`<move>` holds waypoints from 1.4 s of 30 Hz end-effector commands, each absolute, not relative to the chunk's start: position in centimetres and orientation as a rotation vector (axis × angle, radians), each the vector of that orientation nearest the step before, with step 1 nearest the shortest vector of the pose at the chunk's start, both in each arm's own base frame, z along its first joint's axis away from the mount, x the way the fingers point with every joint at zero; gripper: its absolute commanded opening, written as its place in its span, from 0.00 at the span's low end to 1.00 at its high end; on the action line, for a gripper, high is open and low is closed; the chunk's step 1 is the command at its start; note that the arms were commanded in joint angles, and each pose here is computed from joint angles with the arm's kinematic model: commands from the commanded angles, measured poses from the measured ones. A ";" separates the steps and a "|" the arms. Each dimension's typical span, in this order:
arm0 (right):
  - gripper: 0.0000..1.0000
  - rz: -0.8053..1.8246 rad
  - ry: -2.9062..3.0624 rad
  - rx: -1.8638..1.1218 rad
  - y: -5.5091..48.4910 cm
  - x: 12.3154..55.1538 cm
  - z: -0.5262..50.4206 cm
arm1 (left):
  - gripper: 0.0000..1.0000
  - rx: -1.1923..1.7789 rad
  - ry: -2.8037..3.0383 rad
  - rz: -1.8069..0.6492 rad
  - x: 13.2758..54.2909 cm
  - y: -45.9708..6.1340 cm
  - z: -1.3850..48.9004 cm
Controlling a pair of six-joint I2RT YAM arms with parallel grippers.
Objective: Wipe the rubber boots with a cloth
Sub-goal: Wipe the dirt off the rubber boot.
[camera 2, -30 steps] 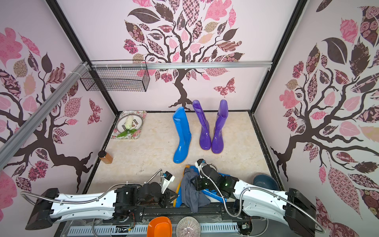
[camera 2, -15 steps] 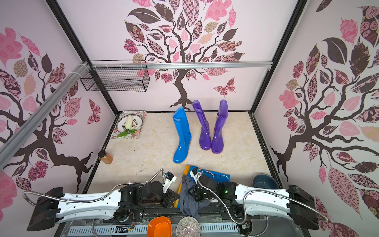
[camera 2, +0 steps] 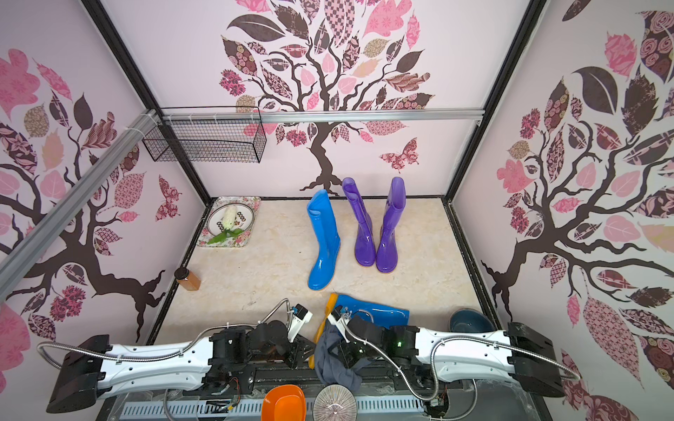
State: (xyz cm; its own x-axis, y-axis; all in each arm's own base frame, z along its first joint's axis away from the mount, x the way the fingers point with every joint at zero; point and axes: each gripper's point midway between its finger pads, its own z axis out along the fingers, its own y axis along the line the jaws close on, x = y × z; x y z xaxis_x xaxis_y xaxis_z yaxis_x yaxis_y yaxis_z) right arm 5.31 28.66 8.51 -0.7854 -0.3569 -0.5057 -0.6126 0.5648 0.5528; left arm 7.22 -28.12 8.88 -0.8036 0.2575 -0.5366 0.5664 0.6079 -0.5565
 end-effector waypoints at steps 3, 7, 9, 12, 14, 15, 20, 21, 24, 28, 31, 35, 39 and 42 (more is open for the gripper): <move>0.00 1.186 2.446 -0.755 29.9 4.6 9.9 | 0.22 0.598 2.465 -0.890 9.0 -26.4 7.3; 0.00 0.899 2.396 -0.607 27.4 9.5 9.5 | 0.22 0.588 2.460 -0.912 8.9 -26.6 7.5; 0.00 0.843 2.433 -0.464 25.7 12.8 9.2 | 0.22 0.587 2.468 -0.908 8.9 -26.5 7.2; 0.00 0.832 2.469 -0.276 23.3 17.0 9.4 | 0.22 0.586 2.477 -0.908 8.7 -26.4 6.9; 0.00 0.823 2.433 -0.230 22.7 19.2 10.7 | 0.22 0.584 2.478 -0.907 8.7 -26.3 6.8; 0.00 0.815 2.412 -0.224 22.6 20.0 11.4 | 0.22 0.584 2.479 -0.905 8.7 -26.2 6.6; 0.00 0.772 2.431 -0.203 24.0 22.9 12.1 | 0.23 0.594 2.492 -0.885 8.7 -26.2 6.1; 0.00 0.827 2.456 -0.214 25.0 22.7 11.9 | 0.23 0.595 2.495 -0.881 8.7 -26.2 6.0; 0.00 0.922 2.519 -0.230 27.5 21.9 10.5 | 0.23 0.596 2.492 -0.878 8.7 -26.2 6.0; 0.00 0.754 2.598 -0.067 24.7 23.0 6.6 | 0.23 0.598 2.497 -0.880 8.6 -26.1 5.8; 0.00 0.731 2.655 0.130 20.7 24.2 4.1 | 0.23 0.594 2.501 -0.891 8.5 -26.0 5.6; 0.00 0.590 2.653 0.168 17.8 25.9 3.2 | 0.23 0.591 2.499 -0.887 8.6 -26.0 5.5; 0.00 0.709 2.609 -0.002 20.8 25.7 6.4 | 0.23 0.601 2.489 -0.879 8.7 -26.1 5.8; 0.00 0.849 2.459 -0.221 25.3 23.4 11.2 | 0.23 0.593 2.481 -0.875 8.9 -26.0 6.0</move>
